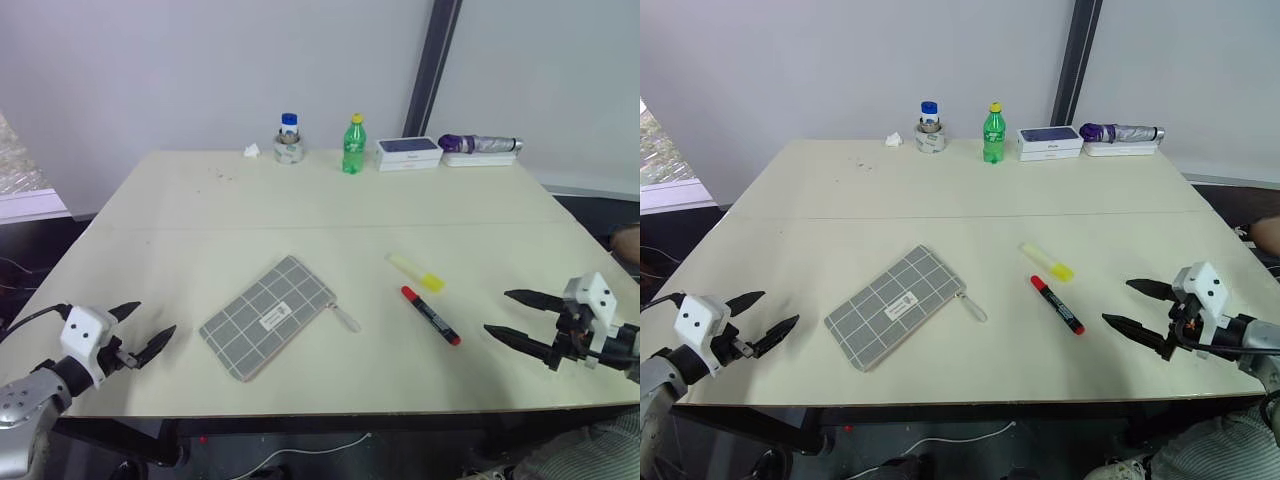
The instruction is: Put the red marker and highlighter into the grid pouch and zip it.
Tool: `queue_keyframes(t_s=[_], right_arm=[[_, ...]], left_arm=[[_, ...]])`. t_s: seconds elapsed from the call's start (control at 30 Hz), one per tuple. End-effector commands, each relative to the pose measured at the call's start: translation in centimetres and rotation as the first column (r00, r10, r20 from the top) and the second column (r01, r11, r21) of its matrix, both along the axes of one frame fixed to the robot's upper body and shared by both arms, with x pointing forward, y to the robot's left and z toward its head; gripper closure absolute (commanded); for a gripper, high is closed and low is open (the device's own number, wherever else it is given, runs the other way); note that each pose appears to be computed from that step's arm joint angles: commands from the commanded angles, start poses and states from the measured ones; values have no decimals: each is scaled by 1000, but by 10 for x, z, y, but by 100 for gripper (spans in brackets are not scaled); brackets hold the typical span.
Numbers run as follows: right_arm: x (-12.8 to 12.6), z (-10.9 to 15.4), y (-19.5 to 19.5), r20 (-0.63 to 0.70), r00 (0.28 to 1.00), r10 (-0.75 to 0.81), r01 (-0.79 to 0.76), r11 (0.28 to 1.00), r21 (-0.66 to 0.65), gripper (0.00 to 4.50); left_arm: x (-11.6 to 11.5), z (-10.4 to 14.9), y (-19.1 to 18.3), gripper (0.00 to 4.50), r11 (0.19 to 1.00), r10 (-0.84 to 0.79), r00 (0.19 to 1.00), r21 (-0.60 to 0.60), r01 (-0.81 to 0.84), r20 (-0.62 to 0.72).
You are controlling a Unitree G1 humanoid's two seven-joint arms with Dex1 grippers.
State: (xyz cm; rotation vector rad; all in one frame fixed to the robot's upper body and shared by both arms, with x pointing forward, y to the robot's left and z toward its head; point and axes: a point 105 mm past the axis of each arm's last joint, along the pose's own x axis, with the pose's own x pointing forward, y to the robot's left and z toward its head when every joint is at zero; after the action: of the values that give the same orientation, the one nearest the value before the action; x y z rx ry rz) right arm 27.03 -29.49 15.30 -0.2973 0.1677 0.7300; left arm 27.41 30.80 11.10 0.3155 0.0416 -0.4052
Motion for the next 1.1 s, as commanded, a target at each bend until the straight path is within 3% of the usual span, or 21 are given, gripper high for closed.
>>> queue_keyframes(t_s=[0.03,0.9,1.0,1.1], right_arm=[[2,8,-1,37,999,6,-6,1000,-18,0],[12,5,-10,72,997,-25,28,999,-32,0],[17,10,-3,97,995,-22,24,1000,-14,78],[30,19,22,163,987,-5,0,1000,25,237]], left_arm=[[0,12,7,4,999,10,999,34,-11,31],[-10,18,3,4,988,-69,992,147,53,107],[-13,19,-5,0,964,-130,983,247,96,128],[-14,24,-19,0,919,-230,961,359,164,150]])
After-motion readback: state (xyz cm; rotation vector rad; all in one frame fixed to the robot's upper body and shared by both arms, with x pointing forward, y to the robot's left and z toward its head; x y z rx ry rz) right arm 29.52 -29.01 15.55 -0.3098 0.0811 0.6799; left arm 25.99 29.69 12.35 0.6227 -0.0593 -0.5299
